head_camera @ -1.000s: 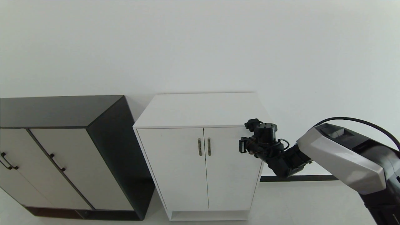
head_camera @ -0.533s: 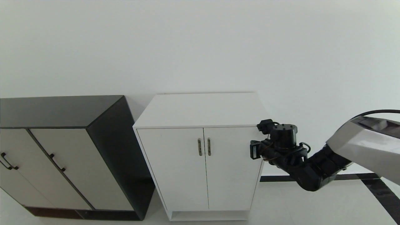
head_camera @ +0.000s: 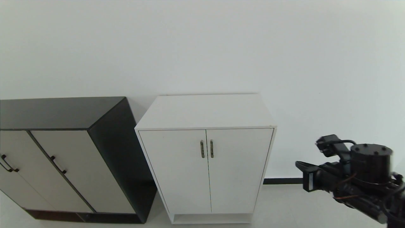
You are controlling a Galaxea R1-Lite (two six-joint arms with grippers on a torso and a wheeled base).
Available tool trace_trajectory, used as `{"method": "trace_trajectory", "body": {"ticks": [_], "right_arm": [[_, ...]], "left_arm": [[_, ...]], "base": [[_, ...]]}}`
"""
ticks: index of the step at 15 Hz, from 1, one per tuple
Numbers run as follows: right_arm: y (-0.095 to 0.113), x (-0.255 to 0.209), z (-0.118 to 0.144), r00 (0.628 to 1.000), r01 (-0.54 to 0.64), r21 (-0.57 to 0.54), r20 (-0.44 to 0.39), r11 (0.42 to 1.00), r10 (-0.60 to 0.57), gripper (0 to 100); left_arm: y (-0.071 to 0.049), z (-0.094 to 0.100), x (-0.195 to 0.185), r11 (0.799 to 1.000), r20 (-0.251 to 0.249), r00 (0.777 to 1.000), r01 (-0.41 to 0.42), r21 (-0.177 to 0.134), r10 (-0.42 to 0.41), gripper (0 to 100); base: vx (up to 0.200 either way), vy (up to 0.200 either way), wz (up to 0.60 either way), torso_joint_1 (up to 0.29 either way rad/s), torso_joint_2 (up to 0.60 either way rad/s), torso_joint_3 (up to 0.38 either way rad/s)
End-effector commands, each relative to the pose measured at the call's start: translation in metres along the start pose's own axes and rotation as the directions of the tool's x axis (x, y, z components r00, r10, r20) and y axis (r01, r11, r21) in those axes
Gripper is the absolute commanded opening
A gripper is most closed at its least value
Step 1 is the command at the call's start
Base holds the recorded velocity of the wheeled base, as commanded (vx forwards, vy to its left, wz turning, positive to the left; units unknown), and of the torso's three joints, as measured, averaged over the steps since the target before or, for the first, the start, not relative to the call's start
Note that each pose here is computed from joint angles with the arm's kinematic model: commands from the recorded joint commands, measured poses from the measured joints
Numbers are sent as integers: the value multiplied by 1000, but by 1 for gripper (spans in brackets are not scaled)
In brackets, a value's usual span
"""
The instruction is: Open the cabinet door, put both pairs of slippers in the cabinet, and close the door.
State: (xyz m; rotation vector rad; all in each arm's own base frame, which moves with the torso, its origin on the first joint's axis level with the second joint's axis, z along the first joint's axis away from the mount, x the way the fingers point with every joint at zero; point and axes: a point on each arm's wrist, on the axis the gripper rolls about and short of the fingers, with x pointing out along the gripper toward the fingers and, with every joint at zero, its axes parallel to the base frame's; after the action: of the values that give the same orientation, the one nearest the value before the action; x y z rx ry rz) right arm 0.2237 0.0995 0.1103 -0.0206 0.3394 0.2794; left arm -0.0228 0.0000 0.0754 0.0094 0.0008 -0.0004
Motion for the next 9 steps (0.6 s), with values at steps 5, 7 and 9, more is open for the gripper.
{"method": "trace_trajectory", "body": {"ticks": [5, 7, 9], "right_arm": [[-41, -125, -33, 982, 165, 62, 85, 984, -170, 0], [-42, -159, -40, 977, 190, 66, 84, 980, -195, 0], [-40, -183, -43, 977, 190, 65, 84, 980, -195, 0]], "left_arm": [[0, 0, 0, 1000, 1, 1000, -4, 0, 4, 0], [0, 0, 0, 1000, 1, 1000, -4, 0, 4, 0], [0, 0, 0, 1000, -1, 1000, -2, 0, 2, 0]], "base": [[0, 0, 0, 0, 0, 0], [0, 0, 0, 0, 0, 0], [0, 0, 0, 0, 0, 0]]}}
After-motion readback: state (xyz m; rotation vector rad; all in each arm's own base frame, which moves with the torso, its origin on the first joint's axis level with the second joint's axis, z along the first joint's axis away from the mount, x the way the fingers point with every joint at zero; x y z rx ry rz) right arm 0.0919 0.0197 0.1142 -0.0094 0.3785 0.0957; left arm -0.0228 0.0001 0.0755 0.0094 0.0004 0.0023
